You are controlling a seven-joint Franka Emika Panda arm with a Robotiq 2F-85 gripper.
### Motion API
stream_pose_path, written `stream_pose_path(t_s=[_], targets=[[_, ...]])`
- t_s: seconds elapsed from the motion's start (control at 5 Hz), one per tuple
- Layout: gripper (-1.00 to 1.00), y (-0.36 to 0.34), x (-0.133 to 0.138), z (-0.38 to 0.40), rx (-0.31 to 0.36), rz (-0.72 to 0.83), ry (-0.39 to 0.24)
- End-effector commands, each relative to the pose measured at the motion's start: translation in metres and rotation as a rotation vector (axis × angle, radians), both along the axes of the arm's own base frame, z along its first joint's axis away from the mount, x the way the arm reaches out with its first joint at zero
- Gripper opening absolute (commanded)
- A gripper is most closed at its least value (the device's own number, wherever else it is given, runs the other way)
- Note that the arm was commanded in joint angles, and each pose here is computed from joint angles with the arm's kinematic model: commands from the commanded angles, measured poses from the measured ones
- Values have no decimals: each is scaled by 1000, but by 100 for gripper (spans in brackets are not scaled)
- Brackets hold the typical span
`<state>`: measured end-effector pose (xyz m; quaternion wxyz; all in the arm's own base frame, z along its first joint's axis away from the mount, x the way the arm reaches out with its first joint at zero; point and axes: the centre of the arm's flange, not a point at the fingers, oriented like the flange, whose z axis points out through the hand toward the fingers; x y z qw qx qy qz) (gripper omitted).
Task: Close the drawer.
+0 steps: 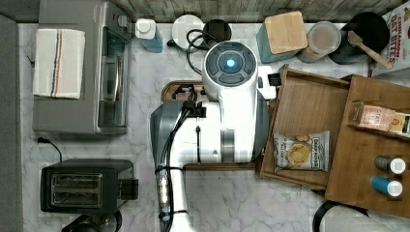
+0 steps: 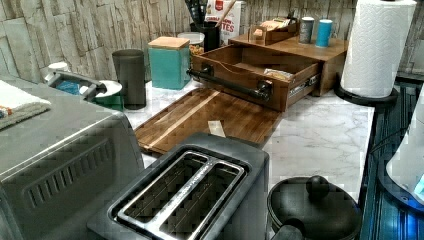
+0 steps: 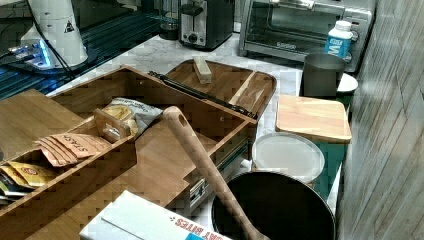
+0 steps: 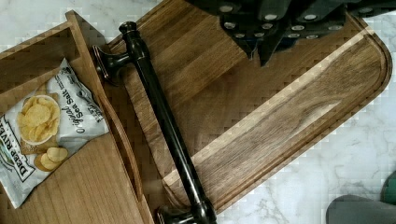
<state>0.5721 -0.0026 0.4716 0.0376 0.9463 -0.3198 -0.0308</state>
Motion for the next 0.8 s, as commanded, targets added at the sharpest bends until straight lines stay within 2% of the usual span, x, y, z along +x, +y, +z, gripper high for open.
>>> stream_pose_path(t_s=[0.2,0.4,0.6,0.8], targets=[[-100,0,-2,-5,-4,2,11],[-100,2,1,-46,-67,115,-33],[-100,-6,13,-80,-94,177,-38],[-100,-14,33,-103,-101,201,-2]])
